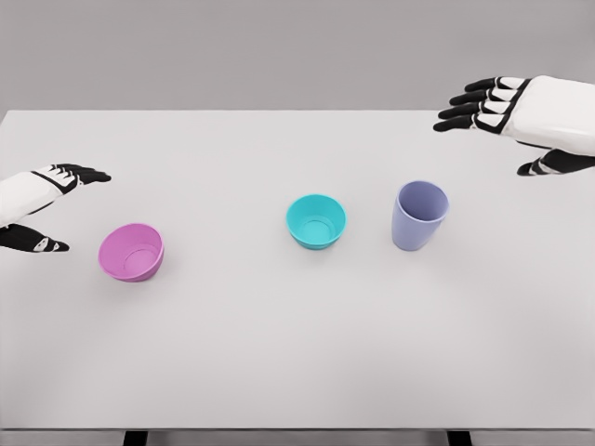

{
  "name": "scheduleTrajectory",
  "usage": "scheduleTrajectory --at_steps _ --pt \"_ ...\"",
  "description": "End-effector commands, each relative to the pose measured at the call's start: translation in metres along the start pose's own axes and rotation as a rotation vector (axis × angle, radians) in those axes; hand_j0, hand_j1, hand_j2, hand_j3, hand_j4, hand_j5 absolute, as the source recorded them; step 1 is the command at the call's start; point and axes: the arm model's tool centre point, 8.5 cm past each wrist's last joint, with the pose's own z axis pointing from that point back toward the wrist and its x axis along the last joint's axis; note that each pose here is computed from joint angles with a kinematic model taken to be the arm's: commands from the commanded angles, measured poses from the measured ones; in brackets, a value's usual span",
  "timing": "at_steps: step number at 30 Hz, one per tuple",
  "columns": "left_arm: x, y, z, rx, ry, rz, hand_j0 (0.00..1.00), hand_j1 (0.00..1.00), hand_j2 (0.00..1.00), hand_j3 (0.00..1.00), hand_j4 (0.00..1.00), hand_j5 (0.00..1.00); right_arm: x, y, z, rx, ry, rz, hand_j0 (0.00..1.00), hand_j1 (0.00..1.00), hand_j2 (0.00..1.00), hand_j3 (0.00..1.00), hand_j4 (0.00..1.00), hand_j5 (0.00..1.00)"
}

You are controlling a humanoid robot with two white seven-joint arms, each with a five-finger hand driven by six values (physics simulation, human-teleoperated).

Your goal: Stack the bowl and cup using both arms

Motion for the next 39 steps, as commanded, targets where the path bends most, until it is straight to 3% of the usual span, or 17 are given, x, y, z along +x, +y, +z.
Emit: scheduleTrajectory --at_steps 1,8,9,10,13,14,15,16,17,20,22,24,27,38,39 --pt "0.000 0.001 0.000 0.003 0.001 0.004 1.00 1.00 1.00 1.00 1.00 1.00 0.000 0.000 0.001 -0.001 0.001 -0.005 1.00 1.00 1.00 1.00 1.00 1.00" --pt "-0.002 0.001 0.000 0.002 0.006 0.006 1.00 1.00 1.00 1.00 1.00 1.00 -0.001 -0.003 0.006 -0.001 0.009 -0.004 1.00 1.00 1.00 1.00 1.00 1.00" --pt "0.000 0.004 -0.002 -0.017 -0.002 -0.004 1.00 1.00 1.00 1.00 1.00 1.00 -0.004 -0.008 0.014 0.010 0.030 0.013 1.00 1.00 1.00 1.00 1.00 1.00" --pt "0.000 0.008 0.001 -0.076 -0.002 -0.015 1.00 1.00 1.00 1.00 1.00 1.00 -0.007 -0.012 0.027 0.045 0.061 0.029 1.00 1.00 1.00 1.00 1.00 1.00" --pt "0.022 0.029 0.000 -0.223 -0.065 -0.094 1.00 1.00 1.00 1.00 1.00 1.00 -0.005 0.008 0.027 0.105 0.049 -0.016 1.00 1.00 1.00 1.00 1.00 1.00" --pt "0.038 0.033 -0.004 -0.243 -0.114 -0.118 1.00 1.00 1.00 1.00 1.00 1.00 -0.002 0.007 0.017 0.056 0.020 -0.033 1.00 1.00 1.00 1.00 1.00 1.00" --pt "0.048 0.038 -0.006 -0.238 -0.142 -0.139 1.00 1.00 1.00 1.00 1.00 1.00 0.004 0.008 -0.004 -0.027 -0.037 -0.070 1.00 1.00 1.00 1.00 1.00 1.00" --pt "0.057 0.045 -0.006 -0.231 -0.167 -0.156 1.00 1.00 1.00 1.00 1.00 1.00 0.005 0.009 -0.007 -0.036 -0.043 -0.073 1.00 1.00 1.00 1.00 1.00 1.00" --pt "0.070 0.050 -0.010 -0.223 -0.207 -0.175 1.00 1.00 1.00 1.00 1.00 1.00 0.001 0.012 0.011 0.030 -0.003 -0.064 1.00 1.00 1.00 1.00 1.00 1.00" --pt "0.088 0.056 -0.018 -0.216 -0.260 -0.217 1.00 1.00 1.00 1.00 1.00 1.00 -0.005 0.004 0.028 0.077 0.045 -0.025 1.00 1.00 1.00 1.00 1.00 1.00" --pt "0.094 0.056 -0.029 -0.237 -0.285 -0.236 1.00 1.00 1.00 1.00 1.00 1.00 -0.005 0.001 0.029 0.072 0.048 -0.017 1.00 1.00 1.00 1.00 1.00 1.00" --pt "0.104 0.049 -0.057 -0.311 -0.346 -0.252 1.00 1.00 1.00 1.00 1.00 1.00 -0.005 0.000 0.027 0.060 0.044 -0.016 1.00 1.00 1.00 1.00 1.00 1.00" --pt "0.105 0.037 -0.071 -0.377 -0.380 -0.206 1.00 1.00 1.00 1.00 1.00 1.00 -0.006 -0.003 0.027 0.057 0.047 -0.010 1.00 1.00 1.00 1.00 1.00 1.00" --pt "0.096 0.039 -0.055 -0.383 -0.360 -0.139 1.00 1.00 1.00 1.00 1.00 1.00 -0.006 -0.005 0.029 0.063 0.053 -0.002 1.00 1.00 1.00 1.00 1.00 1.00" --pt "0.094 0.039 -0.056 -0.377 -0.342 -0.106 1.00 1.00 1.00 1.00 1.00 1.00 -0.006 -0.005 0.030 0.062 0.053 -0.001 1.00 1.00 1.00 1.00 1.00 1.00"
